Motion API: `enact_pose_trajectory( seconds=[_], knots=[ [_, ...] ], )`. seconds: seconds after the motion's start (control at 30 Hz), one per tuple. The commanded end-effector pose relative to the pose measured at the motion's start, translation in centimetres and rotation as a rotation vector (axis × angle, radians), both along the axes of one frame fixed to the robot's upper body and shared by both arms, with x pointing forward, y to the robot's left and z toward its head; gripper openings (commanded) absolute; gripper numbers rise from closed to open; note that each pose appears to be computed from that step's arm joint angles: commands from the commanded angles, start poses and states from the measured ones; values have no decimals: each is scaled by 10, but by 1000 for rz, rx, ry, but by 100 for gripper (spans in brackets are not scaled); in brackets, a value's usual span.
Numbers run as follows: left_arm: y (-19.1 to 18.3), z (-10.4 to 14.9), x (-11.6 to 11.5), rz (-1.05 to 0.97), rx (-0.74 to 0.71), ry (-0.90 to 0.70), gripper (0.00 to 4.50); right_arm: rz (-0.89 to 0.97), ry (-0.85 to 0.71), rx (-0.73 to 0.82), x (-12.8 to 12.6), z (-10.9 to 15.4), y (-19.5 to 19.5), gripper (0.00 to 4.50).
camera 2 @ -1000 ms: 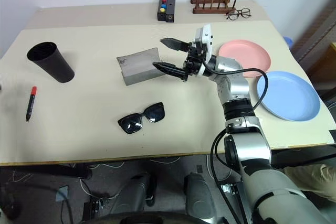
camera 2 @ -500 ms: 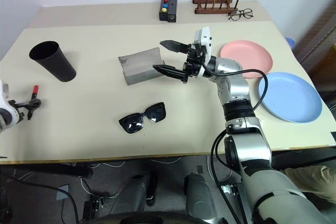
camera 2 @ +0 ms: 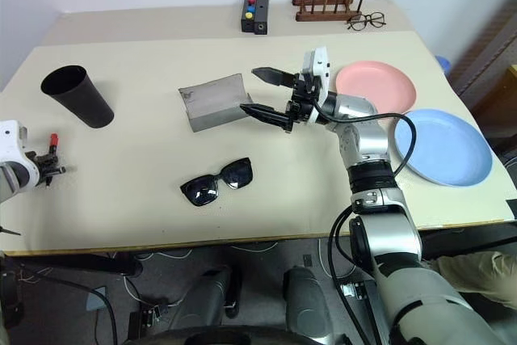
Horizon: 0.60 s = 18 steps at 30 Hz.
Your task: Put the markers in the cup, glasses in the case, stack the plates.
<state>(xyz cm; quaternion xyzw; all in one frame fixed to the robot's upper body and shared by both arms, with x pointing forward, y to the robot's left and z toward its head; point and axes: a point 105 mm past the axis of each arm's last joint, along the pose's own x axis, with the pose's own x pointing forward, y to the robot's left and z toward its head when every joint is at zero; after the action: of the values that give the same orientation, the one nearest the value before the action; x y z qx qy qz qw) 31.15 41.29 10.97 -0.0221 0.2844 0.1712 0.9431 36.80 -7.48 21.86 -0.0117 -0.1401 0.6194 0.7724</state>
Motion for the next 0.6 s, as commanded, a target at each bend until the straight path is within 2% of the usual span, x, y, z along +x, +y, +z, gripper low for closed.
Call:
enact_pose_trajectory(
  seconds=[0.03,0.1,0.2,0.37,0.5,0.6],
  knots=[
    [8,-4,-14,59,-22,29,3,7,-66,16,-3,17,0,450],
    [7,-2,-17,69,-51,12,3,8,-65,16,-2,17,1,450],
    [3,11,-21,79,-130,-97,3,10,-64,16,-2,17,2,450],
    [11,50,-30,136,-152,-428,3,11,-64,18,0,17,3,450],
    [33,95,-48,302,85,-719,3,13,-64,17,0,16,3,450],
    [30,115,-48,276,78,-852,3,13,-67,17,0,16,3,450]
  ],
)
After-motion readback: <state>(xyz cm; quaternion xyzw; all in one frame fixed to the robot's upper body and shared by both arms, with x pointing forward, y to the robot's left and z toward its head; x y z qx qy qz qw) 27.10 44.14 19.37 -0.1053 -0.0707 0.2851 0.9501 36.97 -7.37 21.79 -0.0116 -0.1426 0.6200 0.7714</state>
